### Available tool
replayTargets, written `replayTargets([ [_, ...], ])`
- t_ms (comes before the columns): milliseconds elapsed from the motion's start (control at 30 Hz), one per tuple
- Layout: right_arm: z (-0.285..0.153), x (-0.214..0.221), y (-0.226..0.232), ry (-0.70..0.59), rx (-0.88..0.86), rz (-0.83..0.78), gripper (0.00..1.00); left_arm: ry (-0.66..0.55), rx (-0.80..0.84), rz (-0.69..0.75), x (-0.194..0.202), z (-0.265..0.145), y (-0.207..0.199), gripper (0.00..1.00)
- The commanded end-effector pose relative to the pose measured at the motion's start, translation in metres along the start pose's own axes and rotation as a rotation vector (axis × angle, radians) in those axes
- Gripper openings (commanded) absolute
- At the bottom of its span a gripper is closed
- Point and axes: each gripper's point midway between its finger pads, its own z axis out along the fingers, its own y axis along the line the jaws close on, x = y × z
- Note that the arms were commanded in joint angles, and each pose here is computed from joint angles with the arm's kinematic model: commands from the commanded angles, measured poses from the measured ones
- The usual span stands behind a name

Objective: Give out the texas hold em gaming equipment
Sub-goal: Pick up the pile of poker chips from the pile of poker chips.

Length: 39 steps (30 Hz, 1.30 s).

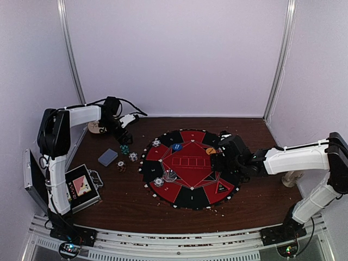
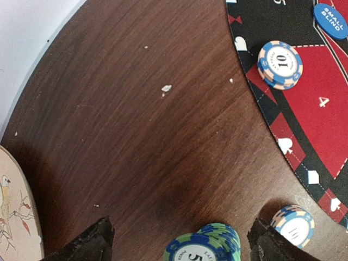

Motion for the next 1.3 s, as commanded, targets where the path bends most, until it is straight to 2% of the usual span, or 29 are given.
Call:
replayTargets([
  [0, -0.001, -0.008, 0.003, -0.020, 0.004, 0.005, 0.90, 0.045, 0.011, 0.002, 0.017, 0.012, 0.000, 0.87],
  [667, -0.001, -0.008, 0.003, -0.021, 0.004, 0.005, 0.90, 0.083, -0.001, 0.001, 0.029, 0.013, 0.001, 0.69],
  [1267, -0.002, -0.009, 0.003, -0.023, 0.000, 0.007, 0.90, 0.066, 0.011, 0.004, 0.029, 0.000, -0.007, 0.63],
])
